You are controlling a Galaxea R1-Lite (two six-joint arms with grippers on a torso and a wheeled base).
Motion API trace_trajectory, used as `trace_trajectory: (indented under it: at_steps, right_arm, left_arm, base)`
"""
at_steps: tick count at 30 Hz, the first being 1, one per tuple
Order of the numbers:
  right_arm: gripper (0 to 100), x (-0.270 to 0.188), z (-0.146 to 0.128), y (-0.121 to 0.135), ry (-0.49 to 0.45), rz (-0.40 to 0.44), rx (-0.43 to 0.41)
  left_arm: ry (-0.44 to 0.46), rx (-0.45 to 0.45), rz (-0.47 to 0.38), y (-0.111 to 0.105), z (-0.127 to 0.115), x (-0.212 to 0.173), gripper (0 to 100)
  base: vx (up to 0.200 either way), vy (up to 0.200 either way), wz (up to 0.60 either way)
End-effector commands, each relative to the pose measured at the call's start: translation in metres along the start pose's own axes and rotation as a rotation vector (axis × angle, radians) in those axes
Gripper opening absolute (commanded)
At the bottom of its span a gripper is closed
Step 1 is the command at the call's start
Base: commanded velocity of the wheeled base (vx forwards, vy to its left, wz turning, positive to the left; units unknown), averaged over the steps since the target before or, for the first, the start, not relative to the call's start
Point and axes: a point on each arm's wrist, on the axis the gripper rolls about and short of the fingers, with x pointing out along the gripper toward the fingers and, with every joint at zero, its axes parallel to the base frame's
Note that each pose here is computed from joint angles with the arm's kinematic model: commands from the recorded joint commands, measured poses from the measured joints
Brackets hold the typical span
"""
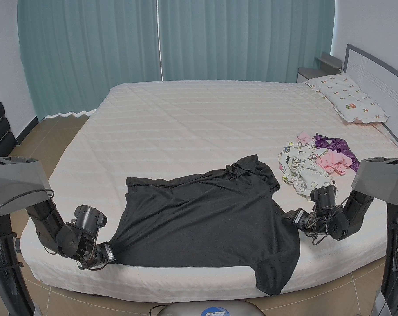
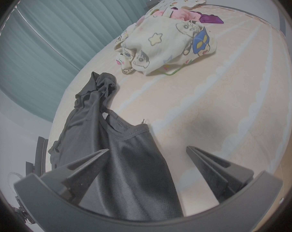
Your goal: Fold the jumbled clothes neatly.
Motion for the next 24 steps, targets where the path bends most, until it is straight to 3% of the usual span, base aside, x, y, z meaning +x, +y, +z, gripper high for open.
trace_trajectory:
  at_steps: [1,9,17,24]
  right_arm:
    - [0,0.005,-0.005,-0.001,0.011,-0.015,-0.006]
    - [0,-0.018,0.005,-0.013,0.017,-0.063,0.015]
    - [0,-0.051,0.004,-0.042,0.054,-0.142,-0.055]
    - [0,-0.065,-0.005,-0.049,0.082,-0.164,-0.066]
  left_arm:
    - [-0.001,-0.001,-0.001,0.000,0.000,0.000,0]
    - [0.001,0.001,0.000,0.000,-0.001,-0.001,0]
    - [0.033,0.037,0.020,0.002,-0.005,-0.002,0]
    - [0.038,0.047,0.020,0.001,-0.008,-0.003,0]
  base:
    - [0.000,0.000,0.00]
    - [0.000,0.000,0.00]
    - [0.000,0.000,0.00]
    - [0.000,0.000,0.00]
